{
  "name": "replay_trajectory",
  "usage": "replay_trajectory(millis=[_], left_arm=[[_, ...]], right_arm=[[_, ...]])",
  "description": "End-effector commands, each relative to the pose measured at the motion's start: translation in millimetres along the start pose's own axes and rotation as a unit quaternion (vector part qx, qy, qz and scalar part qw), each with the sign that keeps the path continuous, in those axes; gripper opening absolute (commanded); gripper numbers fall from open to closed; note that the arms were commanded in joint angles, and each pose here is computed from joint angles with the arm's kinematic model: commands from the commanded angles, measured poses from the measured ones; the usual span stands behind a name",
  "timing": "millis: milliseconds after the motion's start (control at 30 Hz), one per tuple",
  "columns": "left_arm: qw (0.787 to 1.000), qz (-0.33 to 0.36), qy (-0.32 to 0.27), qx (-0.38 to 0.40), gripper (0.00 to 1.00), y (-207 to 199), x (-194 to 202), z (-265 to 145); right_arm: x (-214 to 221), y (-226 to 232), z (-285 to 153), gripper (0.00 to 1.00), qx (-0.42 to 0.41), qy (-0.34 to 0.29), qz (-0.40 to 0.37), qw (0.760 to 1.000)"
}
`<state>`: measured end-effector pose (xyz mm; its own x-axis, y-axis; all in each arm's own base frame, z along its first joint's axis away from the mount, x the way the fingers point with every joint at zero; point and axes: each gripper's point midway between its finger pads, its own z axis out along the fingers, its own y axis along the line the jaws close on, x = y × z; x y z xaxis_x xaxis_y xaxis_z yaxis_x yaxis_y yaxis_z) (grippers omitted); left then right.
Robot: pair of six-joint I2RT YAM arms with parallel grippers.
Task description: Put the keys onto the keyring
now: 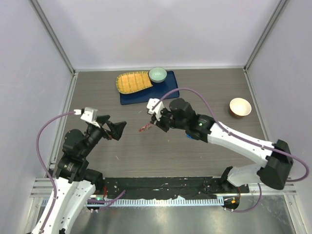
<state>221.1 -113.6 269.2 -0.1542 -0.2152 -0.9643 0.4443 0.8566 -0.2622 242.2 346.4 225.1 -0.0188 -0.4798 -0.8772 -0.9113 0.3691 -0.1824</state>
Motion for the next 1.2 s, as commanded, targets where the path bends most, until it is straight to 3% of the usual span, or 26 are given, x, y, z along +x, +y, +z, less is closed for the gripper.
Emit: replay_trajectory(millis=[0,67,233,433,600,767,900,1167], left_arm=[[0.995,0.022,-0.027,0.096,0.98,-35,-32,14],[0.992,0.02,-0.025,0.122,0.95,-43,-34,20],[0.991,-0.003,0.002,0.135,0.94,-46,-25,31],[0.999,0.033,0.004,0.038,0.98,-11,-15,15],[0.997,0.041,-0.04,-0.046,0.99,18,-13,-7],[0.99,0.057,-0.09,-0.096,1.0,34,-27,-25],[0.989,0.066,-0.098,-0.09,1.0,32,-29,-28],[0.994,0.07,-0.058,-0.061,1.0,24,-17,-17]], right_arm=[[-37,12,-22,0.01,-0.02,-0.121,-0.026,0.992],[-45,12,-26,0.01,-0.018,-0.15,-0.031,0.988],[-23,17,-5,0.01,-0.026,-0.138,-0.021,0.99],[19,22,44,0.01,-0.047,-0.08,-0.024,0.995],[4,7,88,0.01,-0.041,-0.084,-0.056,0.994],[2,18,118,0.01,-0.092,-0.079,-0.074,0.99],[34,34,117,0.01,-0.128,-0.039,-0.064,0.989],[116,57,103,0.01,-0.138,0.051,0.001,0.989]])
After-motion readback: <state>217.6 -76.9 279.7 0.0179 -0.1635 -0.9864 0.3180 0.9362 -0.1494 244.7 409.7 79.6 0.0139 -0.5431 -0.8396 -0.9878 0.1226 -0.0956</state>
